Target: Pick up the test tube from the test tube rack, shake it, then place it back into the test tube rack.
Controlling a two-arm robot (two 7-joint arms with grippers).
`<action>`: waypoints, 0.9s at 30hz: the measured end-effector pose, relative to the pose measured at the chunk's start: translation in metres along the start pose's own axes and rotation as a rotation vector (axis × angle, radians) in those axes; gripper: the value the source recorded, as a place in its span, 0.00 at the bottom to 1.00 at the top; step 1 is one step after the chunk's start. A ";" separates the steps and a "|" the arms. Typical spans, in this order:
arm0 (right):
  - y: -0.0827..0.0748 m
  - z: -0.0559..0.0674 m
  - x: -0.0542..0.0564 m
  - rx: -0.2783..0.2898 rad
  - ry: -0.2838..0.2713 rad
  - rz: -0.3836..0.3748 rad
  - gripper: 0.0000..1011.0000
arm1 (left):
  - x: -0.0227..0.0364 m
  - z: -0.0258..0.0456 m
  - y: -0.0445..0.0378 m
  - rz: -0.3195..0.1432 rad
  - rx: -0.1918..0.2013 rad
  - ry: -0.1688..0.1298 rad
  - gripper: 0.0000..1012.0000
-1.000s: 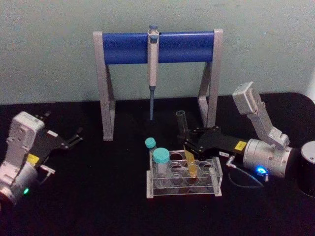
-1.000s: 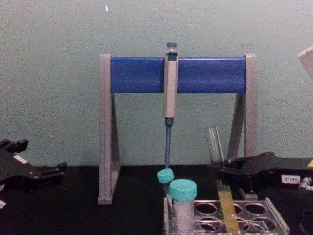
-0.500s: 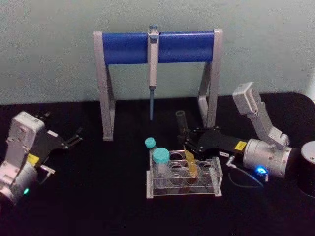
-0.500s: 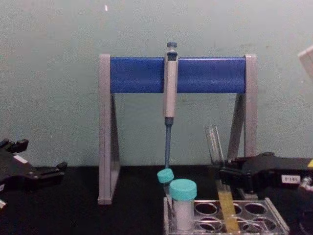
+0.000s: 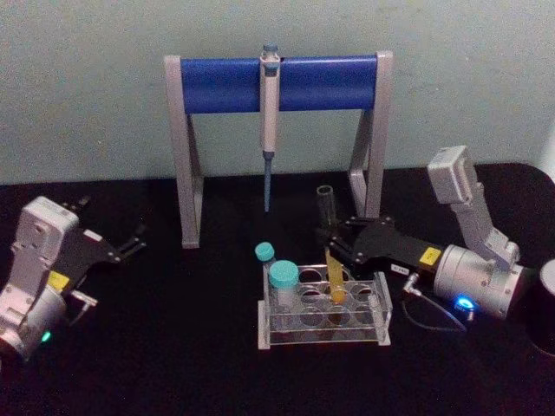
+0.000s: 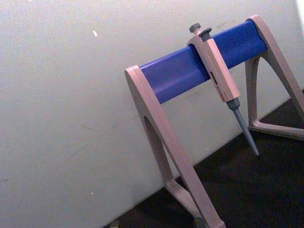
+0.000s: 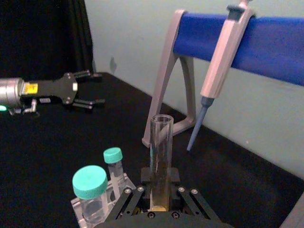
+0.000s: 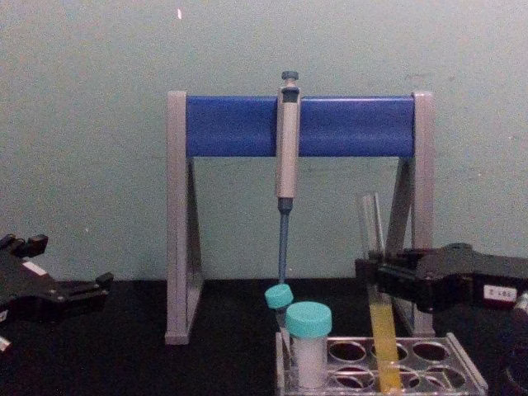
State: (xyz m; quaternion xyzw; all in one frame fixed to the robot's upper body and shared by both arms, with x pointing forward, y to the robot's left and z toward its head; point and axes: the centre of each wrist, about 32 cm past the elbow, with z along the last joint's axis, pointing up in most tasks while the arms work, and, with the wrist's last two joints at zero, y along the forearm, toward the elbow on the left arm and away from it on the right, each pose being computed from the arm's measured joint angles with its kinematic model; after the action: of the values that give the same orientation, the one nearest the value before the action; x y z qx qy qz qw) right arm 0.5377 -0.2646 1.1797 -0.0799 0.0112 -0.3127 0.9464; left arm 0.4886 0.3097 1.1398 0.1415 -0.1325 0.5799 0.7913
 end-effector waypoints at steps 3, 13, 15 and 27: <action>-0.004 -0.003 -0.003 0.033 0.005 -0.011 0.22 | 0.0000 0.0000 0.0000 0.000 0.000 0.000 1.00; -0.020 -0.003 -0.007 0.169 -0.009 -0.027 0.22 | 0.0000 0.0000 0.0000 0.000 0.000 0.000 1.00; -0.021 0.000 -0.008 0.186 -0.016 -0.025 0.22 | 0.0000 0.0000 0.0000 0.000 0.000 0.000 1.00; -0.023 0.020 -0.008 0.283 -0.069 -0.016 0.22 | 0.0000 0.0000 0.0000 0.000 0.000 0.000 1.00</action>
State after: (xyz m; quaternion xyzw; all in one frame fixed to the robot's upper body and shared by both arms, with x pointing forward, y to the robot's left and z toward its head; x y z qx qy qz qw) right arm 0.5189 -0.2752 1.2031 0.0435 -0.0662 -0.3156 0.9456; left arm 0.4886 0.3097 1.1398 0.1415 -0.1325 0.5799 0.7913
